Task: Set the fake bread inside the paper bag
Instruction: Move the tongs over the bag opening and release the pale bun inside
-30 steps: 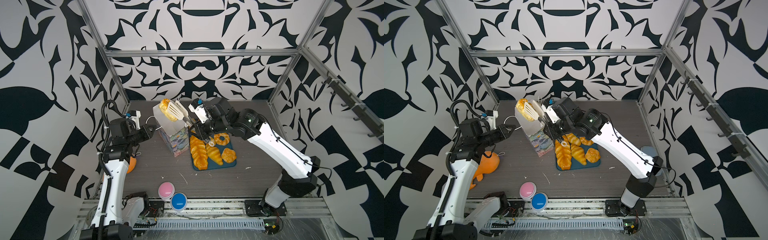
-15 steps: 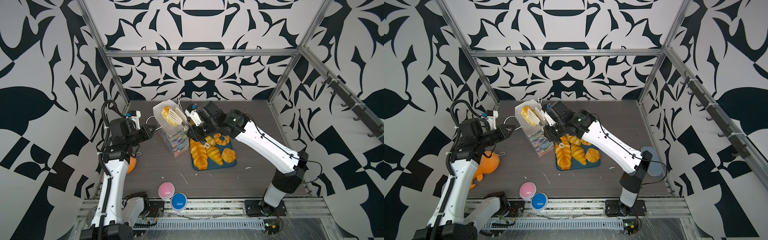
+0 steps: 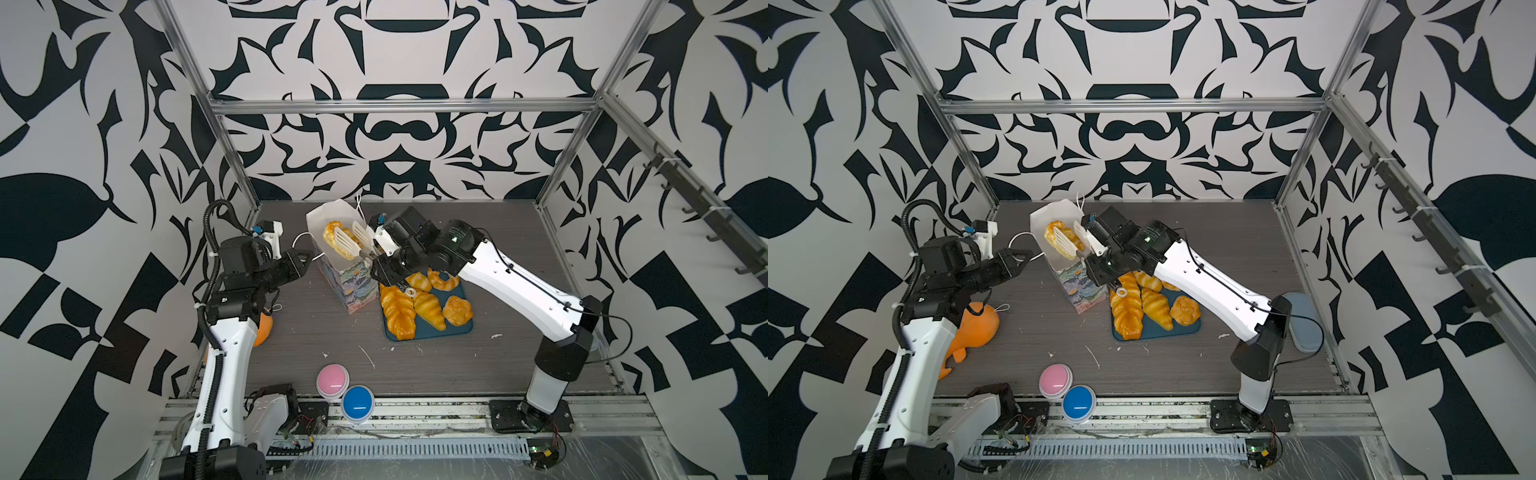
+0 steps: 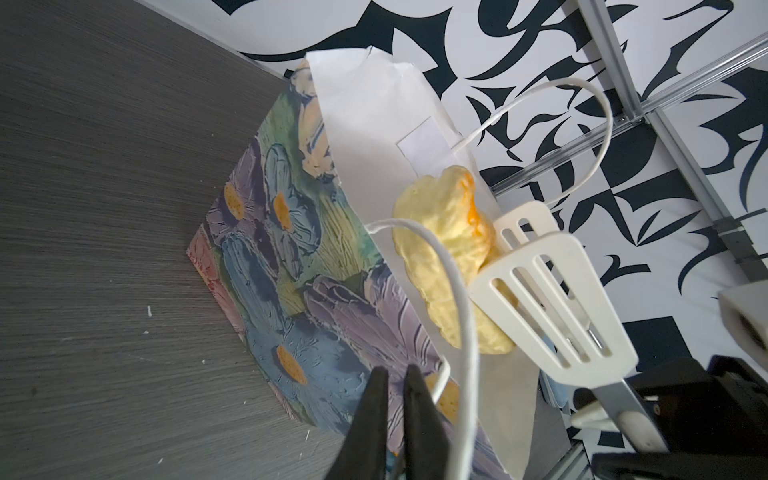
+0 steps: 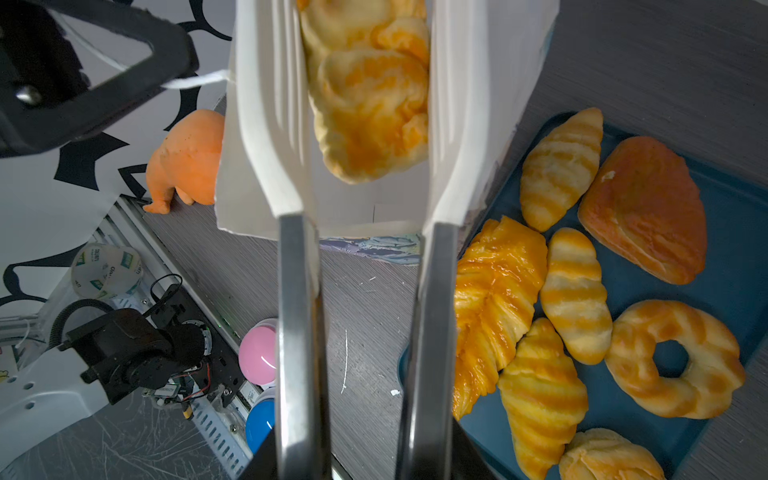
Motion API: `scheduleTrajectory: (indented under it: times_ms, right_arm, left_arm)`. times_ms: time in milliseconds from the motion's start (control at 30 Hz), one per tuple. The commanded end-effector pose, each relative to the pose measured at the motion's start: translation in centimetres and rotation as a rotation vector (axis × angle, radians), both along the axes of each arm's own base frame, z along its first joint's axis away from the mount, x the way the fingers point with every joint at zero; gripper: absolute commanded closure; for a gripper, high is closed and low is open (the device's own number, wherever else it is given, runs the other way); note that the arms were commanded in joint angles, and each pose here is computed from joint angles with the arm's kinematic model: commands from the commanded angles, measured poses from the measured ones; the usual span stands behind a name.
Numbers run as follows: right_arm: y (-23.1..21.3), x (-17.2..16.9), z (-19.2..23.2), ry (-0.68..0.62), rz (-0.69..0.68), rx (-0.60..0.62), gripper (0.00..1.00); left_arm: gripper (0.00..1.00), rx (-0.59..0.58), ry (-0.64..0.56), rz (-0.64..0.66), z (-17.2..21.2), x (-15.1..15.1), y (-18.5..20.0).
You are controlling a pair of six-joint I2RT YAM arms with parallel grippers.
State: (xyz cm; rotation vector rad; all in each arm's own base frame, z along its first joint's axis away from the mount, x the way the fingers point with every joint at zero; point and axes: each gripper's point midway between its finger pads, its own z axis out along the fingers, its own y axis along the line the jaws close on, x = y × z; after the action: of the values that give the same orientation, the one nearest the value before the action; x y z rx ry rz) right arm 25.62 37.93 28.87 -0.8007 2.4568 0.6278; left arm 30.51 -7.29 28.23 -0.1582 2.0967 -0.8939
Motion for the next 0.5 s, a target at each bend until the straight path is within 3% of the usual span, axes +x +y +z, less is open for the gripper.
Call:
scheduleTrajectory:
  times_ms: [0, 467]
  right_arm:
    - [0.0, 0.2, 4.0, -0.086, 0.004, 0.082, 0.55]
    - [-1.1, -0.2, 6.0, -0.130, -0.007, 0.102, 0.54]
  left_arm:
    - [0.86, -0.010, -0.015, -0.017, 1.0, -0.1, -0.2]
    - [0.86, -0.009, -0.019, -0.020, 0.9, -0.2, -0.3]
